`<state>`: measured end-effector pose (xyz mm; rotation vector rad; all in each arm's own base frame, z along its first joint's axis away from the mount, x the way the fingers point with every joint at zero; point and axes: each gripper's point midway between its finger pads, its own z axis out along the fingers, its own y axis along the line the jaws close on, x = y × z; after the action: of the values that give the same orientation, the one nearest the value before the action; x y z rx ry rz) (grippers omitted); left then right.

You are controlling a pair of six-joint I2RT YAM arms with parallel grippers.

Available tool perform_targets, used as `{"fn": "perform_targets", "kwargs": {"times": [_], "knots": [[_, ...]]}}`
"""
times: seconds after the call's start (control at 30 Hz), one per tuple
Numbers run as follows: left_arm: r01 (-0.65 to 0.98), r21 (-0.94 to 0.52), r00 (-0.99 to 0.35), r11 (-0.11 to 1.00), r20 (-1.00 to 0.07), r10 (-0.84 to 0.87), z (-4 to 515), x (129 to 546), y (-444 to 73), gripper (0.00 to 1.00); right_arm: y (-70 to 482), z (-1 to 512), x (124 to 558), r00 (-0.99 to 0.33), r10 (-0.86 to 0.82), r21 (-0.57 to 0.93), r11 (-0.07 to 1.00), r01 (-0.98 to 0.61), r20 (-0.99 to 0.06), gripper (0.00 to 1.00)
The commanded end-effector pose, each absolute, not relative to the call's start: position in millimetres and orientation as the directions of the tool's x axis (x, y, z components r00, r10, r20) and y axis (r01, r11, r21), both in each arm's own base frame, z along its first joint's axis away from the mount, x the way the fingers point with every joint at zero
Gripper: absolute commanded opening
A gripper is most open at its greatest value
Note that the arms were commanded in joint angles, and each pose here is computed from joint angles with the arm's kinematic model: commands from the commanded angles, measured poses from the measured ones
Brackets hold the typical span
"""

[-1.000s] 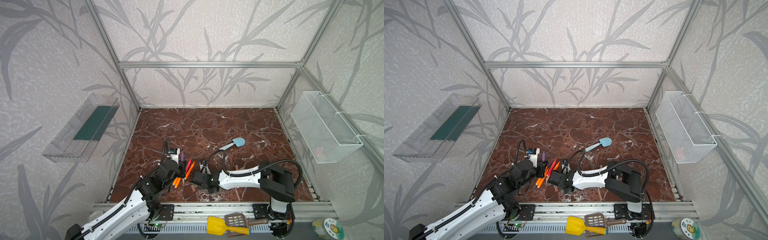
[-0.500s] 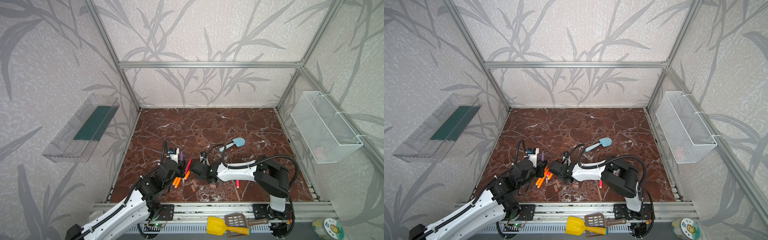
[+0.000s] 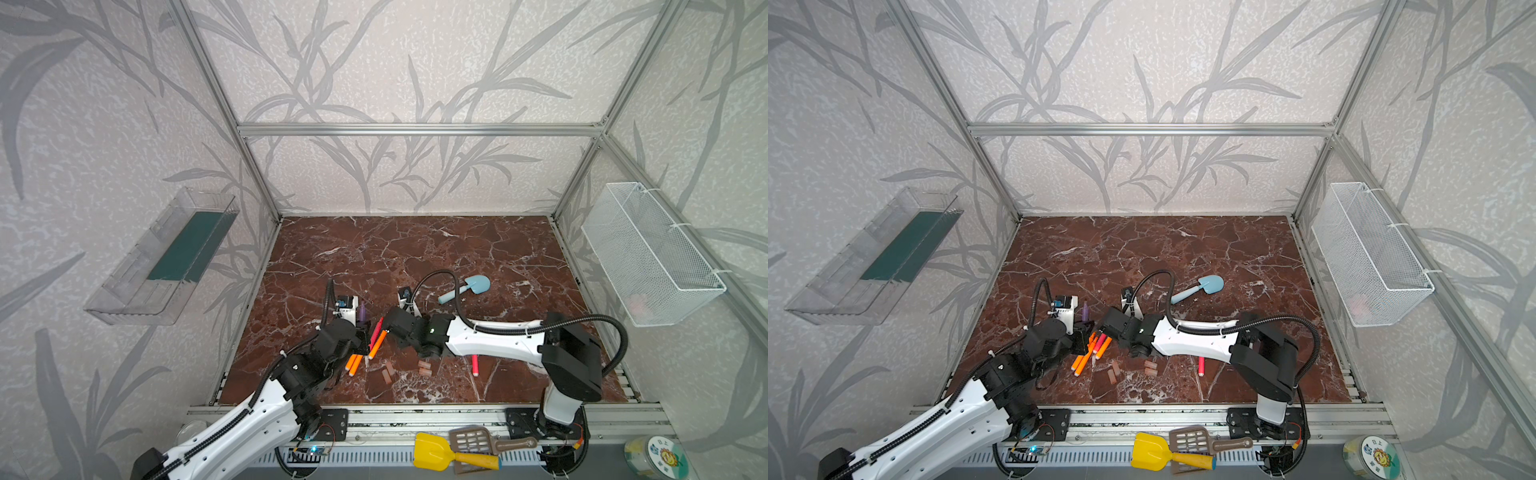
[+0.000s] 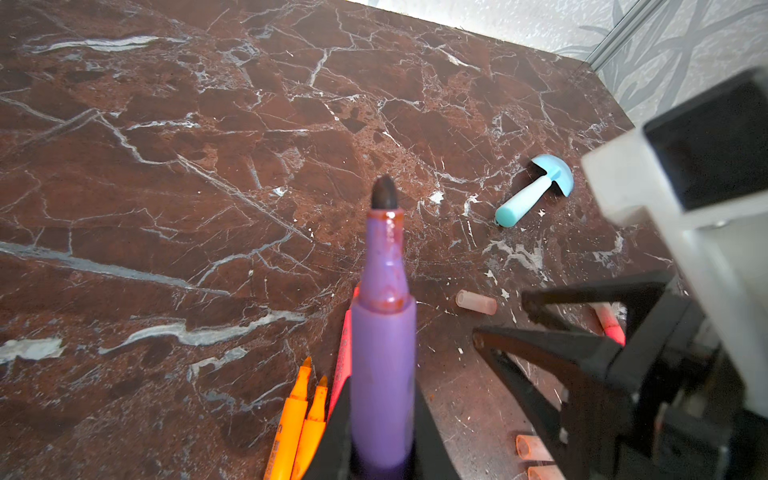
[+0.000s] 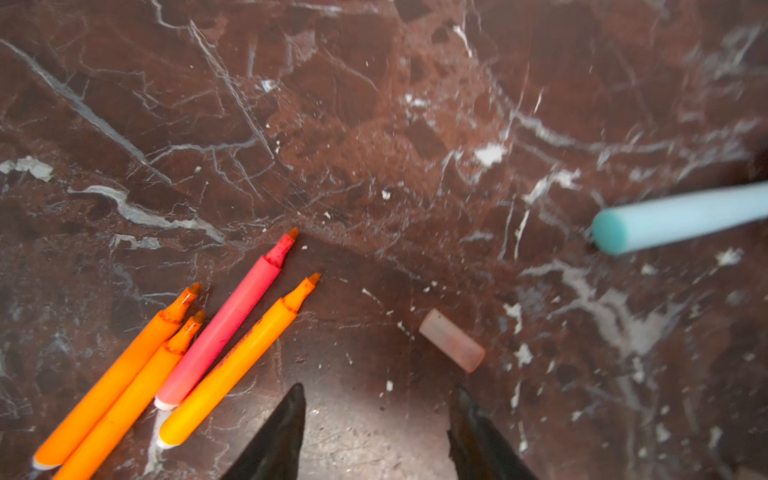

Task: Insert the pens into the pen caps
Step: 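Grasp a pale pink cap upright with the right gripper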

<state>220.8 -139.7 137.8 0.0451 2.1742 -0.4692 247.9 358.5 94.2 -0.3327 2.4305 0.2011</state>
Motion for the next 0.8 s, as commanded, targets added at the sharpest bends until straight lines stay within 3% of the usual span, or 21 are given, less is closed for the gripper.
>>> {"fn": "perform_targets", "kwargs": {"times": [0.0, 0.2, 0.5, 0.77], "knots": [[0.179, -0.308, -0.602, 0.934, -0.786, -0.144, 140.6, 222.4, -134.9, 0.0, 354.1, 96.7, 273.8, -0.698, -0.299, -0.029, 0.928, -0.37, -0.651, 0.59], [0.182, -0.313, -0.601, 0.932, -0.785, -0.146, 142.0, 221.5, -135.2, 0.0, 348.8, 64.7, 299.7, -0.731, -0.367, -0.008, 0.896, -0.443, -0.576, 0.6], [0.178, -0.31, -0.6, 0.934, -0.787, -0.147, 142.8, 222.2, -134.2, 0.0, 359.3, 47.6, 272.7, -0.735, -0.426, 0.123, 0.818, -0.562, -0.528, 0.61], [0.183, -0.315, -0.604, 0.931, -0.784, -0.146, 141.9, 221.5, -135.4, 0.0, 343.5, 30.2, 259.9, -0.742, -0.468, 0.075, 0.821, -0.566, -0.479, 0.59]]}}
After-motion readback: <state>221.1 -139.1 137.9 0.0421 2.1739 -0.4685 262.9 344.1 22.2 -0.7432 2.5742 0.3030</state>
